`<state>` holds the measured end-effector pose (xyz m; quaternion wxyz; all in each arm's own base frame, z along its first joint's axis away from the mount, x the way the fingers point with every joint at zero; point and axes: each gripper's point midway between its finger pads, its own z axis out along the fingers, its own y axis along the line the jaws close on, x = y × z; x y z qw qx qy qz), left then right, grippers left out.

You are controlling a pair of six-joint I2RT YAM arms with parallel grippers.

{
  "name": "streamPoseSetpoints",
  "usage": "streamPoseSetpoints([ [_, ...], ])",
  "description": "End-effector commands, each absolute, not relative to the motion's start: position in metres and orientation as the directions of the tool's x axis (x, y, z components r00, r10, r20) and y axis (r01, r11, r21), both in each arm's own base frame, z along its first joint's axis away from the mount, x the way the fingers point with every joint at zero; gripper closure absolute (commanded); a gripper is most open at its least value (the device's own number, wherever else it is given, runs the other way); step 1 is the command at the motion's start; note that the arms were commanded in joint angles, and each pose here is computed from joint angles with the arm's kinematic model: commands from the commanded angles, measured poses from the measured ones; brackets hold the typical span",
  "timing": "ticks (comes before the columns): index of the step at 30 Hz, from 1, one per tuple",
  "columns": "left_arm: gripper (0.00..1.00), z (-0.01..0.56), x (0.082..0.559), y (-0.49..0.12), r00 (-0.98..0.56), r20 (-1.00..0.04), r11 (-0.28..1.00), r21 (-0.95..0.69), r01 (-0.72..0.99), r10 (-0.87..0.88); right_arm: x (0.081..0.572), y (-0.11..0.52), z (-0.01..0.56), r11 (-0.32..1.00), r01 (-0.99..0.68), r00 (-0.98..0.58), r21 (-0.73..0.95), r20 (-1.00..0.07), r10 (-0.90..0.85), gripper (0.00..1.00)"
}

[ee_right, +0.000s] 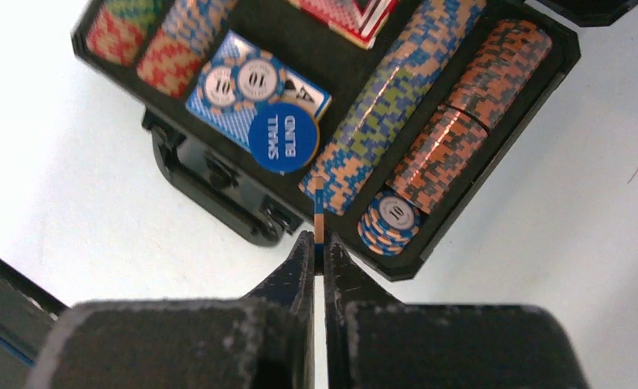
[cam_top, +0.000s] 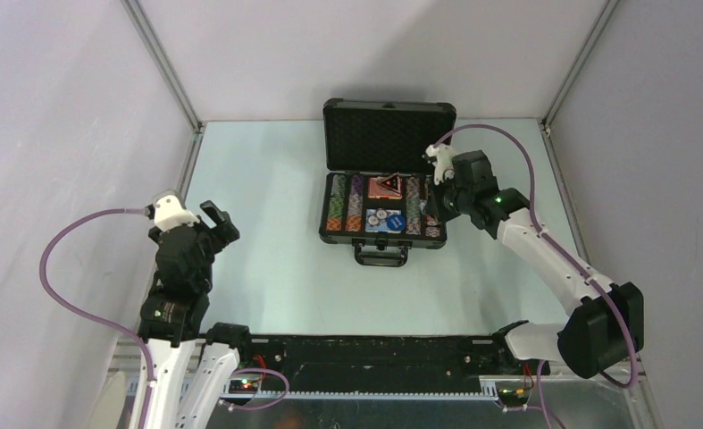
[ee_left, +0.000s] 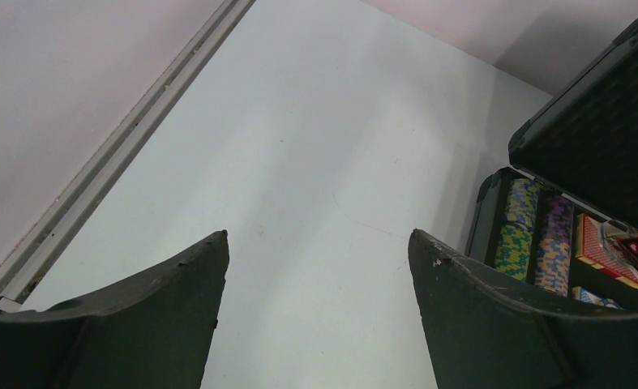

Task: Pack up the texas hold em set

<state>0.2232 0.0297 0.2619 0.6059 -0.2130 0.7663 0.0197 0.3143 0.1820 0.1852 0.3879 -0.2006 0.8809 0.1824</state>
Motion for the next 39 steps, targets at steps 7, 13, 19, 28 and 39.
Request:
streamPoseSetpoints([
  [7, 0.14, 0.266, 0.223, 0.030, -0.152, -0.944, 0.914, -0.230, -0.335, -0.293, 0.298, 0.156, 0.163, 0.668, -0.738, -0.446, -0.093, -0.676, -0.587, 1.00],
  [13, 0.14, 0.266, 0.223, 0.029, -0.153, -0.944, 0.915, -0.230, -0.333, -0.293, 0.306, 0.157, 0.146, 0.562, -0.800, -0.352, -0.211, -0.594, -0.723, 1.00],
  [19, 0.14, 0.266, 0.223, 0.029, -0.153, -0.944, 0.914, -0.229, -0.334, -0.293, 0.289, 0.188, 0.143, 0.436, -0.885, -0.255, -0.161, -0.617, -0.744, 1.00],
  [28, 0.14, 0.266, 0.223, 0.029, -0.154, -0.944, 0.914, -0.229, -0.334, -0.292, 0.297, 0.197, 0.117, 0.376, -0.906, -0.217, -0.193, -0.552, -0.806, 1.00],
  [39, 0.14, 0.265, 0.224, 0.030, -0.157, -0.943, 0.914, -0.227, -0.336, -0.292, 0.314, 0.180, 0.119, 0.398, -0.868, -0.215, -0.295, -0.499, -0.839, 1.00],
])
